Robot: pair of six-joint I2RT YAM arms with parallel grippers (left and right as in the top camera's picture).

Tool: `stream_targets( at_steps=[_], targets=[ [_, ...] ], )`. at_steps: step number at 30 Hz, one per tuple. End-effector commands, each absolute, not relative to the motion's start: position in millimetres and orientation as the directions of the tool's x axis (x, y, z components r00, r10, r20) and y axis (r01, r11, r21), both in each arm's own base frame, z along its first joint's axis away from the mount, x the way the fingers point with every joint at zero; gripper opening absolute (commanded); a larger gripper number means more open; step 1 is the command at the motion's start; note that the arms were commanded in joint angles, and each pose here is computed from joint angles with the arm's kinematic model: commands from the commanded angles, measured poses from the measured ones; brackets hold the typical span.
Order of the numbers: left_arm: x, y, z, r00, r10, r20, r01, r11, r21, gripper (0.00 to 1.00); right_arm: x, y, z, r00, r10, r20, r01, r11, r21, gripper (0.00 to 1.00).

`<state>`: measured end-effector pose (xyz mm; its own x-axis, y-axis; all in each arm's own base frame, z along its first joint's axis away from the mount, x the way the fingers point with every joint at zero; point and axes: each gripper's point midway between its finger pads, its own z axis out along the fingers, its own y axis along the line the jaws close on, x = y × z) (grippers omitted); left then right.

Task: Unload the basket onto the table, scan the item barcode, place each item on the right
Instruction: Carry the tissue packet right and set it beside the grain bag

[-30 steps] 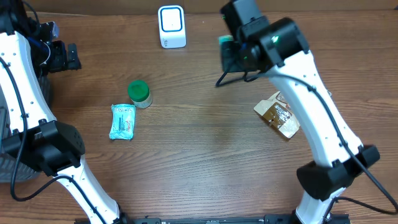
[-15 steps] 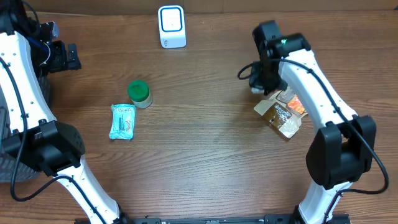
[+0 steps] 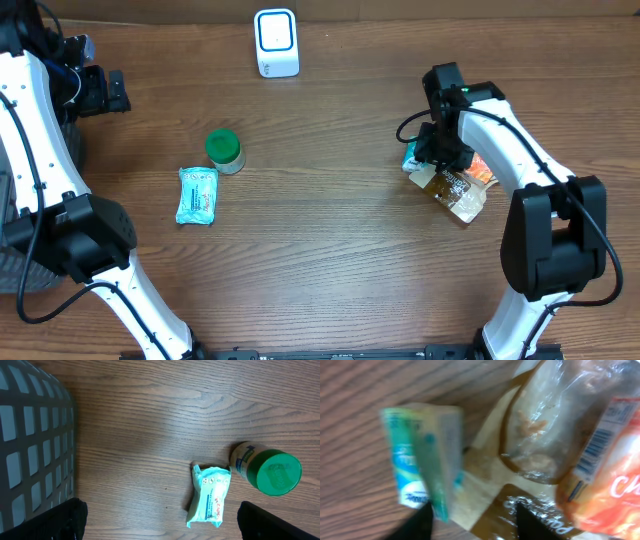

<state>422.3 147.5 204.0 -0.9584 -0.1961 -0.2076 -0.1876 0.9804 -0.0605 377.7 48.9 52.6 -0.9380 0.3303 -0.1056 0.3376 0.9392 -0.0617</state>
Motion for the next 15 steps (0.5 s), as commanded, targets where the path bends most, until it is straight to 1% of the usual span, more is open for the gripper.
stream_targets(
  at_steps=[1,2,3,6,10,13,15],
  targets=[
    [424,144,216,-0.953,-0.179,-0.244,-0.171,0.984,-0.056,1.00,380,49,59,-0.942,0.320,-0.105,0.326,0.944,-0.050,0.65],
    [424,144,216,-0.953,-0.179,-0.244,-0.170,0.984,-0.056,0.99,382,51,63,-0.951,0.291,-0.102,0.296,0.954,-0.038,0.72],
    [424,144,216,-0.953,-0.179,-0.244,-0.170,0.984,-0.056,1.00,386,58,71,-0.965,0.241,-0.100,0.243,0.970,-0.011,0.84],
    [424,144,216,-0.953,-0.179,-0.244,-0.170,0.984,-0.056,1.00,396,79,96,-0.982,0.152,-0.116,0.146,0.988,0.059,1.00],
    [424,144,216,-0.953,-0.179,-0.244,-0.170,0.984,-0.056,0.99,416,134,140,-0.977,0.087,-0.194,0.036,0.968,0.250,1.00],
    [424,144,216,-0.953,-0.179,-0.243,-0.171,0.984,-0.056,1.00,424,184,160,-0.969,0.038,-0.243,-0.073,0.899,0.432,1.00],
    [424,144,216,-0.953,-0.179,-0.244,-0.170,0.984,-0.056,0.99,426,210,167,-0.961,0.002,-0.277,-0.141,0.856,0.497,1.00]
  ],
)
